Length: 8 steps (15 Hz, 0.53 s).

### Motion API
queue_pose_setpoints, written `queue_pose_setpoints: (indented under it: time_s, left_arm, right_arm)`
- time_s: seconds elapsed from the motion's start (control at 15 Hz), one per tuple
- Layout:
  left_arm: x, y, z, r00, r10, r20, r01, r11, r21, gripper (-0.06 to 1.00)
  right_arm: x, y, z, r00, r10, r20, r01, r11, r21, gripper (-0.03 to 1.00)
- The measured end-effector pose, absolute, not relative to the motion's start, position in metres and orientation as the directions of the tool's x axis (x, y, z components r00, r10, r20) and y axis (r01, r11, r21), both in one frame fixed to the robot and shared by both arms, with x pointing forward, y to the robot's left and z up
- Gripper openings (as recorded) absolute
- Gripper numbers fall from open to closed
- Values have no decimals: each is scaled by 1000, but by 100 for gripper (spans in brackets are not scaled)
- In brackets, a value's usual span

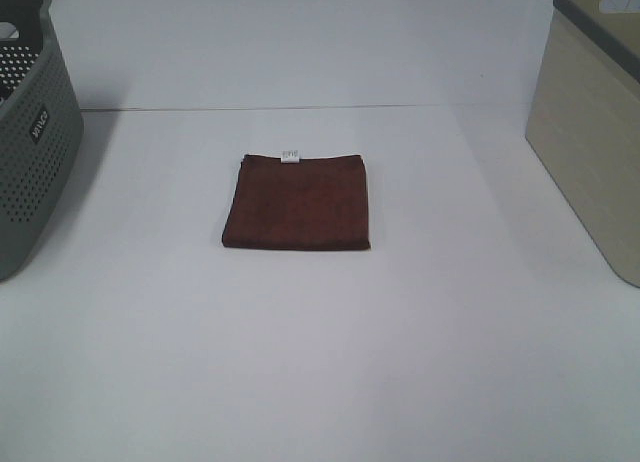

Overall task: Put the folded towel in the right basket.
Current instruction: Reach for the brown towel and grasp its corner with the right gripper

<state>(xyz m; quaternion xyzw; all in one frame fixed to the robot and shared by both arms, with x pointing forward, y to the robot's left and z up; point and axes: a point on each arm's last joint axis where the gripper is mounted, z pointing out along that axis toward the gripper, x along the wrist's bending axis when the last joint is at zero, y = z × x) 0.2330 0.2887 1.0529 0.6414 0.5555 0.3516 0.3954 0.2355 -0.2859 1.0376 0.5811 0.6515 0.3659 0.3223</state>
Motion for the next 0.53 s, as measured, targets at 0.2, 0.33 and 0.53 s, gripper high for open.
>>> queue_pose_setpoints:
  time_s: [0.2, 0.33, 0.53]
  left_arm:
    - [233, 289, 1053, 136, 991, 12, 434, -70, 898, 0]
    - [233, 289, 1053, 136, 991, 12, 434, -70, 898, 0]
    - [233, 289, 1053, 136, 991, 12, 434, -70, 898, 0]
  right_arm:
    - [236, -286, 1038, -117, 993, 5, 521, 57, 851, 72]
    - [236, -286, 1038, -117, 993, 5, 521, 57, 851, 72]
    - [236, -286, 1038, -117, 993, 5, 521, 57, 851, 72]
